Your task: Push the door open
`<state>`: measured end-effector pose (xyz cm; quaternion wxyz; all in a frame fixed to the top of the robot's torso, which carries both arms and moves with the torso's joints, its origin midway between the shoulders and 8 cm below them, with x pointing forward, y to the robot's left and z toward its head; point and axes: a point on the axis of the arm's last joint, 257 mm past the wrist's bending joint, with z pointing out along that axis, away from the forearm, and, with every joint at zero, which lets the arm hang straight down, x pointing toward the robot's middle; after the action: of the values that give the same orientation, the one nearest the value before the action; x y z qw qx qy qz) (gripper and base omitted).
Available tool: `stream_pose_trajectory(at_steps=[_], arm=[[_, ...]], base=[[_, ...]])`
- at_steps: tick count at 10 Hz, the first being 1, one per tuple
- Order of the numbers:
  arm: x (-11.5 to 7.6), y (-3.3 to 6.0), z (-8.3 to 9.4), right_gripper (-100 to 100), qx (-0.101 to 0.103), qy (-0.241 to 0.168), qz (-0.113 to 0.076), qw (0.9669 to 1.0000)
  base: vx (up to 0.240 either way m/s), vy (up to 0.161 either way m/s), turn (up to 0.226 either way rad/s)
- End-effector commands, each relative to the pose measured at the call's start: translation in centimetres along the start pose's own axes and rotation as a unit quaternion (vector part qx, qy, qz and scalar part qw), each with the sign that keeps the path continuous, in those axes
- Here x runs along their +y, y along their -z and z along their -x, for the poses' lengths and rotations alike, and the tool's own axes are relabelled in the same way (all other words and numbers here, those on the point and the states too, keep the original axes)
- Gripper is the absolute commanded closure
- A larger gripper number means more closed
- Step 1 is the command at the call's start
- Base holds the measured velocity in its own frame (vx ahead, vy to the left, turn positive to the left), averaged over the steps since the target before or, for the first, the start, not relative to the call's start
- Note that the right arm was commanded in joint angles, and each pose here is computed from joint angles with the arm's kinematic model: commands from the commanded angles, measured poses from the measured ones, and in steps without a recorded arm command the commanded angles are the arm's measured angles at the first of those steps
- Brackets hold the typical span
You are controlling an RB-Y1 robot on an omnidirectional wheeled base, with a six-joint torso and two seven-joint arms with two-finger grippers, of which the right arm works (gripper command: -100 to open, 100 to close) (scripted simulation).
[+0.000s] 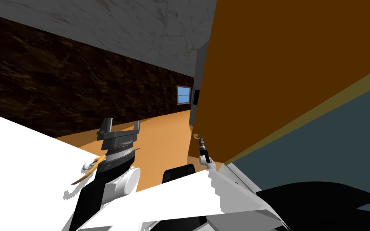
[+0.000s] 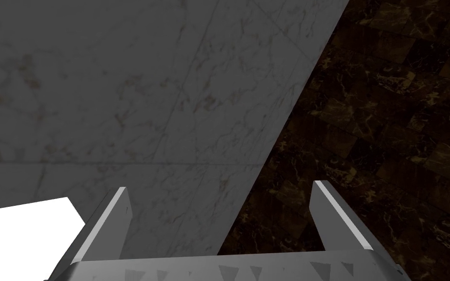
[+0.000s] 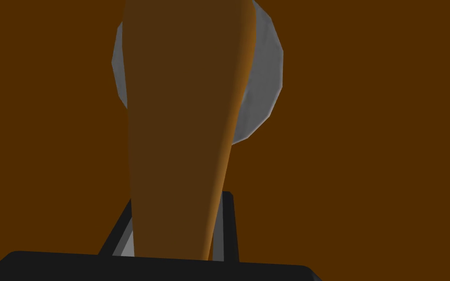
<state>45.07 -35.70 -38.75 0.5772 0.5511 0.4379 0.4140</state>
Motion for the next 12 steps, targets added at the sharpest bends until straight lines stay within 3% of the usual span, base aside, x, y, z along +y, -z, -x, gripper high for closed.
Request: stream_pose_trajectory(at_steps=[1, 5, 7, 9, 12], arm=[[0.3, -0.20, 2.3, 100, -0.021, 0.006, 0.004, 0.9998], [0.4, -0.20, 3.3, 100, -0.032, 0.006, 0.004, 0.9995], [0.3, -0.09, 5.1, 100, -0.055, 0.004, 0.004, 0.9985], [0.3, -0.09, 5.1, 100, -0.055, 0.004, 0.004, 0.9985], [0.1, 0.27, 6.9, 100, -0.084, -0.003, 0.001, 0.9965]], base=[[0.184, 0.050, -0.082], [0.137, 0.034, -0.040], [0.199, 0.023, -0.076], [0.100, 0.033, -0.024], [0.182, 0.053, -0.080]])
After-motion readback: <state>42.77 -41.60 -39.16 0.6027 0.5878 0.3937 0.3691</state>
